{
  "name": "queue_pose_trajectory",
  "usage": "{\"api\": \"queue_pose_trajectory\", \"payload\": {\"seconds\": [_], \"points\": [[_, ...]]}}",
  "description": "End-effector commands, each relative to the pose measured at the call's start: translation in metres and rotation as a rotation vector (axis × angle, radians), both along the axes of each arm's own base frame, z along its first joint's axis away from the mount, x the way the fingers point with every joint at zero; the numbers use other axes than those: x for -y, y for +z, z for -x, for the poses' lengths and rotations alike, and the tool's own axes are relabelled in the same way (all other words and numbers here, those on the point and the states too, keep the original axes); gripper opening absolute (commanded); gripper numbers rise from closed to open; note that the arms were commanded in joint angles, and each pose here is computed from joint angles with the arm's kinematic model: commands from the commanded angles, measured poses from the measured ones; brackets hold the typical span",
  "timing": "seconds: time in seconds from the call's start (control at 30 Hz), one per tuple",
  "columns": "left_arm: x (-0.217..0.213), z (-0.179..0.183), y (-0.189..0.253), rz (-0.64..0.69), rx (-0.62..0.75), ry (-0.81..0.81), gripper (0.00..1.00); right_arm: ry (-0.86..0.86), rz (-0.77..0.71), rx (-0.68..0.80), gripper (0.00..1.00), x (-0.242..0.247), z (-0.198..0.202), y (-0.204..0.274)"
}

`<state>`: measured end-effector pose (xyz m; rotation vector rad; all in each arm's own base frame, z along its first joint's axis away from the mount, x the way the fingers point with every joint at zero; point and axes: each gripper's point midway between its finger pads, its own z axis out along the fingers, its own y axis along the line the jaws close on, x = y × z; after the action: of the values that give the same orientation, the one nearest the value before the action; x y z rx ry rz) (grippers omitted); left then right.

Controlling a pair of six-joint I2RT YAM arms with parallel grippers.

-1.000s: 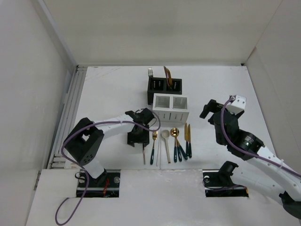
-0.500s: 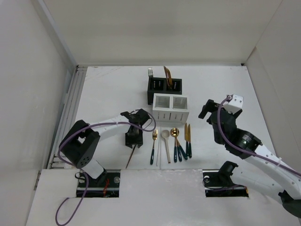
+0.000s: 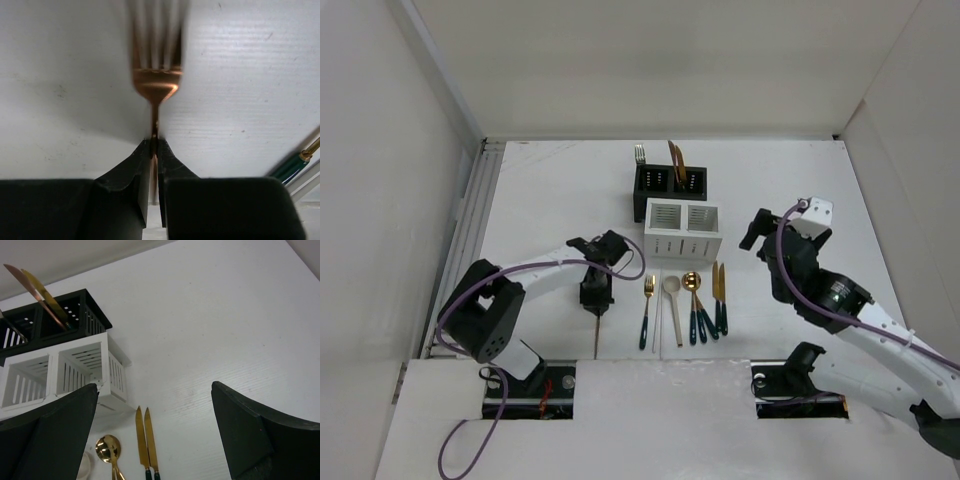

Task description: Sort the eating utensils into containers

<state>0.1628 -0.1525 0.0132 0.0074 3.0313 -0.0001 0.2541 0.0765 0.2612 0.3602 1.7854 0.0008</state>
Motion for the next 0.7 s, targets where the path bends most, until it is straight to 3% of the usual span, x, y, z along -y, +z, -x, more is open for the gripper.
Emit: {"api": "queue_pose_trajectory", "payload": {"seconds": [0.0, 0.23, 0.53, 0.67], "points": [[0.003, -0.027, 0.008, 0.042, 0.086, 0.025, 0.0, -0.018, -0.033, 0.043, 1.0, 0.001, -0.001, 0.023], [0.01, -0.099, 0.081, 0.192, 0.397, 0.048, 0.0, 0.054, -0.041, 0.071, 1.0, -0.025, -0.017, 0.03], [0.013, -0.147, 0.152, 0.249, 0.596, 0.041, 0.0, 0.21, -0.063, -0.242, 1.0, -0.049, -0.098, 0.005], [0.018, -0.187, 0.206, 0.25, 0.794, 0.007, 0.0, 0.223, -0.013, -0.315, 0.88, -0.05, -0.123, -0.01]]}}
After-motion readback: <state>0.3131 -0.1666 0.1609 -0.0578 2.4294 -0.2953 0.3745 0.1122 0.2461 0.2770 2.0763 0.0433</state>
